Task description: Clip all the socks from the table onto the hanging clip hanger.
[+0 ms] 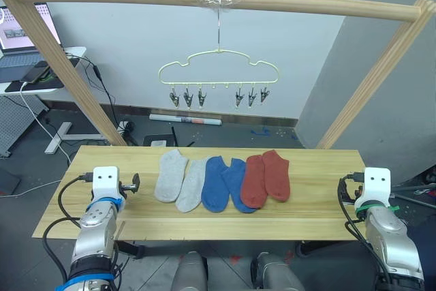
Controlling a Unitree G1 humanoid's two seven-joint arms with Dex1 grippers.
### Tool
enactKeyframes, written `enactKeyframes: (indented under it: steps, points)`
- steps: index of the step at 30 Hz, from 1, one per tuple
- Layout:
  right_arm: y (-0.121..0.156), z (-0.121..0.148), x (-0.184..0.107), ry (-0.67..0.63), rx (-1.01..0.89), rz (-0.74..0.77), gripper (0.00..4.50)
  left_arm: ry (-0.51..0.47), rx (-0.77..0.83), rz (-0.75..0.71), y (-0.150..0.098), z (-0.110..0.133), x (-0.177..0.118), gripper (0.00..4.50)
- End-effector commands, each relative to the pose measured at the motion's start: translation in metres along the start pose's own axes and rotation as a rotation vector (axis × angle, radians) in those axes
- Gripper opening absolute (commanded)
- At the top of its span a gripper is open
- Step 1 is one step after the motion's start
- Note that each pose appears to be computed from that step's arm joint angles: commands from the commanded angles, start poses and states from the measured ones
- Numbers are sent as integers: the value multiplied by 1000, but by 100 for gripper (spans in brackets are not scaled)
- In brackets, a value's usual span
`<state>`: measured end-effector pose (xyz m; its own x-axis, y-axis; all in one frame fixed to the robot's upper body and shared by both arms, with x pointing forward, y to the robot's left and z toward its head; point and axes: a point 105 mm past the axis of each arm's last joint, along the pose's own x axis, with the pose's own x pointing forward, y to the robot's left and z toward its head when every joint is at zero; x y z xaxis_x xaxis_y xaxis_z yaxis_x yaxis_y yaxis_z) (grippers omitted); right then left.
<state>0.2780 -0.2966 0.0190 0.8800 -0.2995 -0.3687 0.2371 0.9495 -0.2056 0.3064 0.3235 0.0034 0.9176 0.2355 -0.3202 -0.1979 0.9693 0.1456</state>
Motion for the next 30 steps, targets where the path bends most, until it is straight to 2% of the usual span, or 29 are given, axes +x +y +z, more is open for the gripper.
enactKeyframes:
  steps: [1, 8, 13, 17, 22, 26, 30]
  points:
    - [-3, 15, -4, -57, 0, -12, 450, -49, -35, -9, 6, 15, -4, 448]
    - [-2, 20, -12, -66, -9, 10, 450, -99, -94, -77, 8, 35, -18, 448]
    - [29, 73, -21, -232, -43, 231, 450, -344, -75, -290, -22, 114, -54, 448]
    - [62, 105, -31, -313, -111, 495, 450, -443, -60, -411, -54, 159, -76, 364]
    - [101, 143, -57, -426, -119, 813, 450, -519, -62, -493, -86, 195, -84, 207]
    - [134, 171, -92, -523, -111, 1068, 450, -559, -74, -496, -97, 213, -80, 207]
    - [154, 194, -119, -602, -104, 1219, 450, -595, -88, -486, -99, 225, -75, 207]
